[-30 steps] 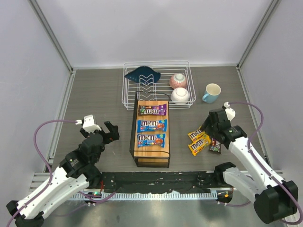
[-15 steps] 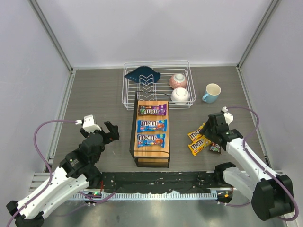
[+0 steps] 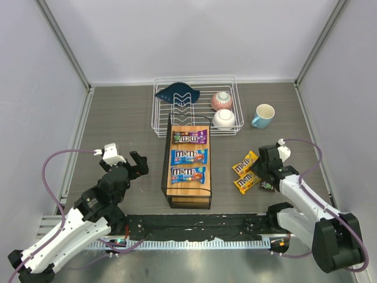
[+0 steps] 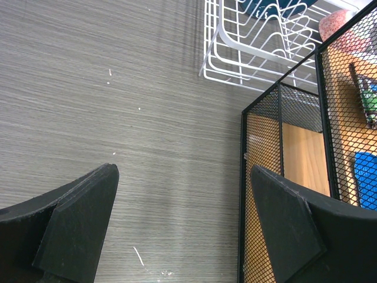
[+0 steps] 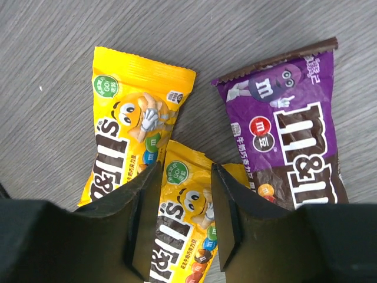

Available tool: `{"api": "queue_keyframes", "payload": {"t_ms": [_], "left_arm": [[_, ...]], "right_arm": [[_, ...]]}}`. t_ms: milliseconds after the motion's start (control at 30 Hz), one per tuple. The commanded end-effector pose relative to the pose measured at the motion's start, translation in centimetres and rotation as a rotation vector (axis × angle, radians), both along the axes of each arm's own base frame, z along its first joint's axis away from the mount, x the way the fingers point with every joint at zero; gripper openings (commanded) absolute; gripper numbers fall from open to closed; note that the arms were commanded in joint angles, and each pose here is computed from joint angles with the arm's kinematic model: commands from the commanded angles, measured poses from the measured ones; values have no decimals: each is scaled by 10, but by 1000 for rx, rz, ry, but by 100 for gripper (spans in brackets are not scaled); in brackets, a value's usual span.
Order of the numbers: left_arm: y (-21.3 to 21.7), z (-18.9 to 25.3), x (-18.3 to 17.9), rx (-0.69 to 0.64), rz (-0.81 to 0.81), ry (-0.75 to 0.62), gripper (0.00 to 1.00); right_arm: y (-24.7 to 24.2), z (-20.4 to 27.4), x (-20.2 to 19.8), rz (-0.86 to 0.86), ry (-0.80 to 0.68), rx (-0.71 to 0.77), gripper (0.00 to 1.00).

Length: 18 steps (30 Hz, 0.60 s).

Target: Place and organize the candy bags onto the shelf

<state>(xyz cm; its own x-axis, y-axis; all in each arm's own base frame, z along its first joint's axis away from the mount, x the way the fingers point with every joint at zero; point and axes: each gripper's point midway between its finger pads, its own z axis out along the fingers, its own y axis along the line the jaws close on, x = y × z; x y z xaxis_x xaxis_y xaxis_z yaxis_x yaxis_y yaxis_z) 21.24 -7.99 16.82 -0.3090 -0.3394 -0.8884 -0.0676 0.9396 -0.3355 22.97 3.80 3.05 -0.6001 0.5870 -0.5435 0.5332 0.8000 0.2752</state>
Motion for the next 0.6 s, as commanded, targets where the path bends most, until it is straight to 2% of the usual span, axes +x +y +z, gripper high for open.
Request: {"api": "queue_keyframes", "payload": {"t_ms": [0, 100, 300, 467, 567], "left_arm": [[2, 5, 1, -9, 21, -17, 100], [2, 4, 2, -6, 22, -16, 100], [2, 3, 2, -7, 21, -15, 100], [2, 4, 2, -9, 20, -17, 100], [2, 4, 2, -8, 21, -17, 100]], "right_arm": [[4, 6, -1, -64, -68, 81, 43], [6, 9, -5, -111, -111, 142, 40], [5, 21, -15, -211, -198, 244, 39], [0, 33, -25, -240, -238, 261, 39], [-7, 44, -23, -224, -275, 211, 39]]}}
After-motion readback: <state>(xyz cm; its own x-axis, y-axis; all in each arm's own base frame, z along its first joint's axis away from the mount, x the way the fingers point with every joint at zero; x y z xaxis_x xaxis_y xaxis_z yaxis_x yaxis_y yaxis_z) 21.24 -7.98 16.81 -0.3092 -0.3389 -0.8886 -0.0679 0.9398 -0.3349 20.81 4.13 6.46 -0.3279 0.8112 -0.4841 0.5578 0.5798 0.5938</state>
